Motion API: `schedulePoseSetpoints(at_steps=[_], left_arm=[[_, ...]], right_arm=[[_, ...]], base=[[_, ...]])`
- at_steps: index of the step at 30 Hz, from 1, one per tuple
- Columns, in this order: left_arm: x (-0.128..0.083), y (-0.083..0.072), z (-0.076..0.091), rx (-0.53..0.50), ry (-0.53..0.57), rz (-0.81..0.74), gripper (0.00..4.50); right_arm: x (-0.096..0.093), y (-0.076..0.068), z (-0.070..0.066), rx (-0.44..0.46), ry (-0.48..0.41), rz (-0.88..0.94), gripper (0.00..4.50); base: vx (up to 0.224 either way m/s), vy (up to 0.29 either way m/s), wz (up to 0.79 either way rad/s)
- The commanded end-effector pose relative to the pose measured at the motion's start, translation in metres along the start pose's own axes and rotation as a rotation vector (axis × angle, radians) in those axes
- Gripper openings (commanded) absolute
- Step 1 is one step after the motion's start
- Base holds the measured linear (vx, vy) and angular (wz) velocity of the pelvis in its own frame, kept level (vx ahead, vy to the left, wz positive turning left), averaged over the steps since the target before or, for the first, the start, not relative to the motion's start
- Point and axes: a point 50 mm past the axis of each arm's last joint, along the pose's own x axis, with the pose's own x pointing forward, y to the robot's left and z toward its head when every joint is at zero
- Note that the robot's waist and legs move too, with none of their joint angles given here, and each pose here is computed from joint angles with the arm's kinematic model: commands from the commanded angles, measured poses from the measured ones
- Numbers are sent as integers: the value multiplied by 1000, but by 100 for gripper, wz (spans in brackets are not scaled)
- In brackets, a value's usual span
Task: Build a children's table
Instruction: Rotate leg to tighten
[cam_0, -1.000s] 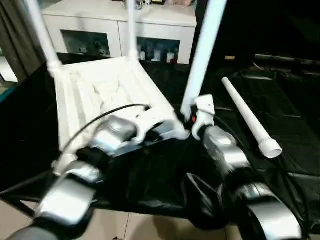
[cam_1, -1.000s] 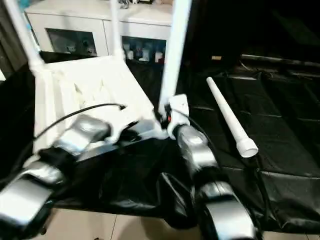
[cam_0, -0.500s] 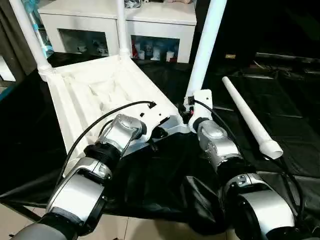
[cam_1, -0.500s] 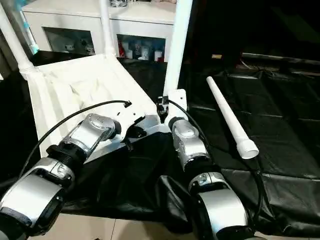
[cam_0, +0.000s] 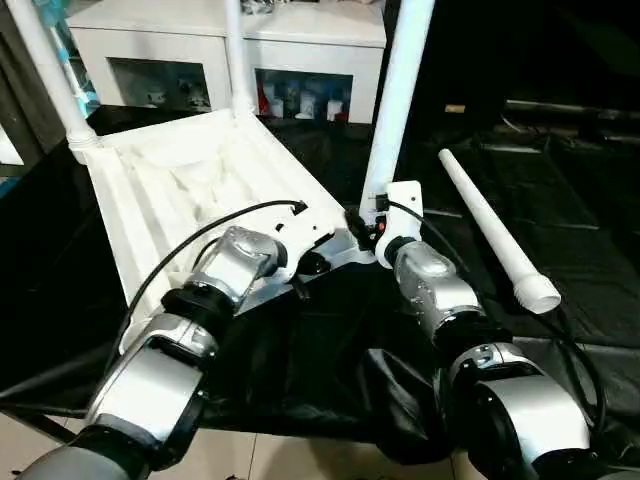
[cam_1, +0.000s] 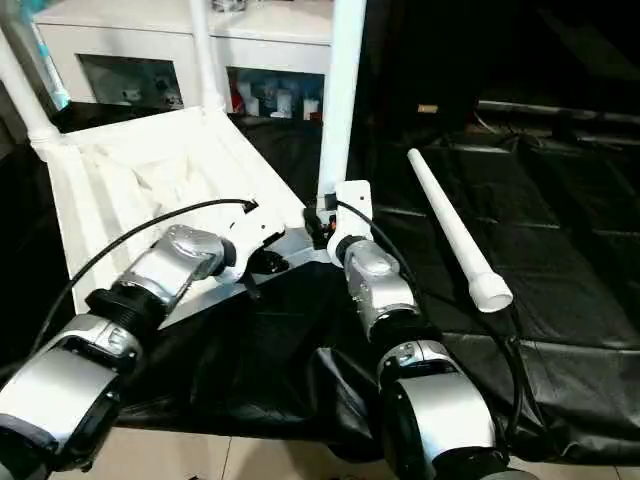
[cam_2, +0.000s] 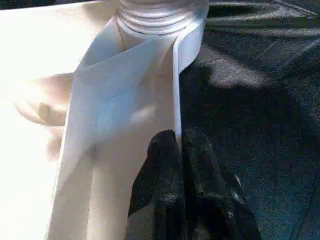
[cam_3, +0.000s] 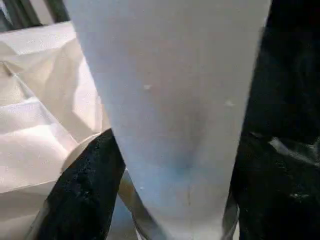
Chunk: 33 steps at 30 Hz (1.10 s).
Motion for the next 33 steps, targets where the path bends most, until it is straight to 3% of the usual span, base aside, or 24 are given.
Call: schedulePoseSetpoints(at_steps=[1,6,12,16,25,33], left_arm=[[-1,-2,20,82,-64,-9,0],[-5,-2,17,108,-76,-42,0],[-14,-5,11,157,-104,-128,0],[-23,-9,4,204,-144,-227,0],[-34,-15,-8,270,-157,-328,0],[-40,-19,-15,283,-162,-378,0]], right_arm=[[2,17,-12,24,51,97,359],[0,10,-6,-18,29,125,404],[-10,1,-3,-132,19,270,404],[-30,-16,-3,-280,49,417,404],[-62,-39,10,-349,70,578,404],[-77,-43,8,-367,119,668,404]], base=[[0,0,0],[0,0,0],[0,0,0],[0,0,0],[0,0,0],[0,0,0]])
